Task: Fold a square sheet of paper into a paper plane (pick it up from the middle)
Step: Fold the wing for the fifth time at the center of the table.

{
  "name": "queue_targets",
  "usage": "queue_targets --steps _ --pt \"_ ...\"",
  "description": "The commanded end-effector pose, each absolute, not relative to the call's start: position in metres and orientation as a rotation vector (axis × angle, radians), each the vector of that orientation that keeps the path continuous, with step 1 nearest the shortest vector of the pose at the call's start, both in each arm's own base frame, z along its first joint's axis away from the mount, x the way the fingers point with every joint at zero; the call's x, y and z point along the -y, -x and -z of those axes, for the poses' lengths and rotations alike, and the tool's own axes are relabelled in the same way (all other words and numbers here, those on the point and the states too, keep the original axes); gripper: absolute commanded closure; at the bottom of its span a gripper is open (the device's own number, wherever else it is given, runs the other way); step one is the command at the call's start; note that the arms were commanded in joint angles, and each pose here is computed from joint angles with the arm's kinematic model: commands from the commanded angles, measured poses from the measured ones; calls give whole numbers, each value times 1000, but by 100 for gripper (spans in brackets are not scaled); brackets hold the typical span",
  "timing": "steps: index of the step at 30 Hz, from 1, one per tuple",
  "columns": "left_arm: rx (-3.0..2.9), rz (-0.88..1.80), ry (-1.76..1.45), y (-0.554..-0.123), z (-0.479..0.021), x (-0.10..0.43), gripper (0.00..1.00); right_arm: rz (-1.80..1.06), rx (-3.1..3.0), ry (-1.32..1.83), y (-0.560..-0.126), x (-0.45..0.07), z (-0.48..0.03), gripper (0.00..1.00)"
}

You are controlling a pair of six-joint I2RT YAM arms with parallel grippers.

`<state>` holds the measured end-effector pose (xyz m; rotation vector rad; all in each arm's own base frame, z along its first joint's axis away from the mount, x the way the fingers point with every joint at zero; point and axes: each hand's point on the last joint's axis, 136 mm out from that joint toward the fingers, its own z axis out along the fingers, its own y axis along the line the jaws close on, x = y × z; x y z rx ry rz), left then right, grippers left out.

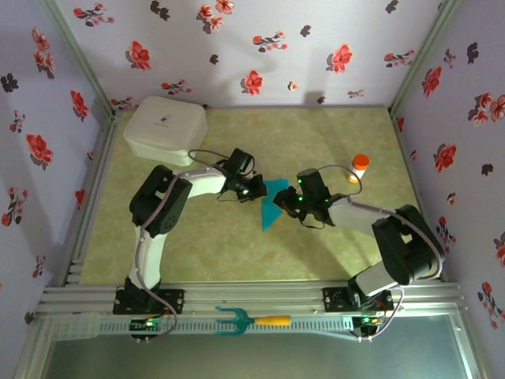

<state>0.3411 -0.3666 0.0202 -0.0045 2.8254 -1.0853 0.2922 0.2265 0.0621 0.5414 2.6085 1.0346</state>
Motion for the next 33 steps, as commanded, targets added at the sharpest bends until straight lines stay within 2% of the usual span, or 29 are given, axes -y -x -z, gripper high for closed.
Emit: queue_targets --steps 1,5,9,18,33 --pt "-2917 1059 -112 -314 -6 361 100 -870 -2646 -555 -292 -194 -55 66" --pt "-2926 1075 -191 -303 -10 360 100 -880 -2654 -578 -292 -178 -50 60" --pt "-2920 1075 -217 -303 -14 360 100 -994 -2657 -560 -296 -184 -51 59" --pt "-2912 1080 -219 -307 -18 363 100 -1064 -2680 -554 -302 -196 -43 61" --pt "-2899 1059 -190 -310 -18 360 100 -1074 -2727 -644 -286 -193 -35 63"
